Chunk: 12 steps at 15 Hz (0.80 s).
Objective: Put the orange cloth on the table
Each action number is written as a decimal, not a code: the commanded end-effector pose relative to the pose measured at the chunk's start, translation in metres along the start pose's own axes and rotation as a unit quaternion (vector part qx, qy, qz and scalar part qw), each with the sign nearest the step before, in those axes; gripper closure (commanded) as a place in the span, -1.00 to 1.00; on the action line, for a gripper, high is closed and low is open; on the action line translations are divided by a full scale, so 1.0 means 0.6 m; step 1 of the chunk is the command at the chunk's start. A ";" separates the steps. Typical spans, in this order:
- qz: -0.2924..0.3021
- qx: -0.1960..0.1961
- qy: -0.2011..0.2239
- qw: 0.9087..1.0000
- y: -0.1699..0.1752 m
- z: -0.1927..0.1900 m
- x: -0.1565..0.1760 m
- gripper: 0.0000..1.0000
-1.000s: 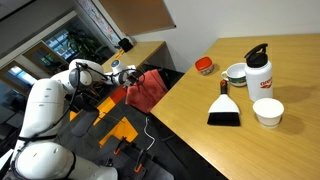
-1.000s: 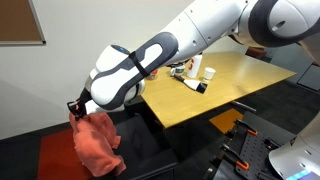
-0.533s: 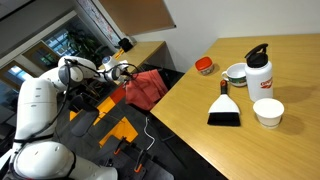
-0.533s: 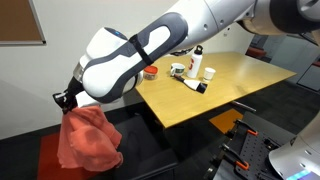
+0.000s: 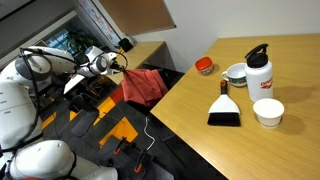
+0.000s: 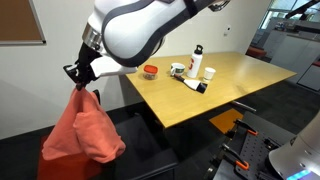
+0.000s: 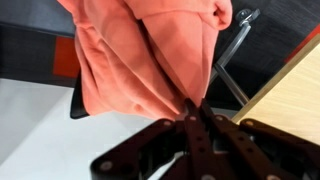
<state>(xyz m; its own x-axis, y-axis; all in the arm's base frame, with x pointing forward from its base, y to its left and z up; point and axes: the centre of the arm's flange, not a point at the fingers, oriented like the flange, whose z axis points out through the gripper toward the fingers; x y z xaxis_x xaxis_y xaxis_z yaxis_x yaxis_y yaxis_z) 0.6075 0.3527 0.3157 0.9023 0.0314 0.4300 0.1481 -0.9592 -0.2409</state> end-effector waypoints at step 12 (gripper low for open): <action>0.076 -0.166 0.005 0.983 0.204 -0.400 -0.139 0.97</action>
<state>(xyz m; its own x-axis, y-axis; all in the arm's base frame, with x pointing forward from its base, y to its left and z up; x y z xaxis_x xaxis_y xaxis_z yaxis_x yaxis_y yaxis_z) 0.4988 0.2096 0.4286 0.9086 -0.0579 0.4136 -0.0514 -0.9983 -0.0268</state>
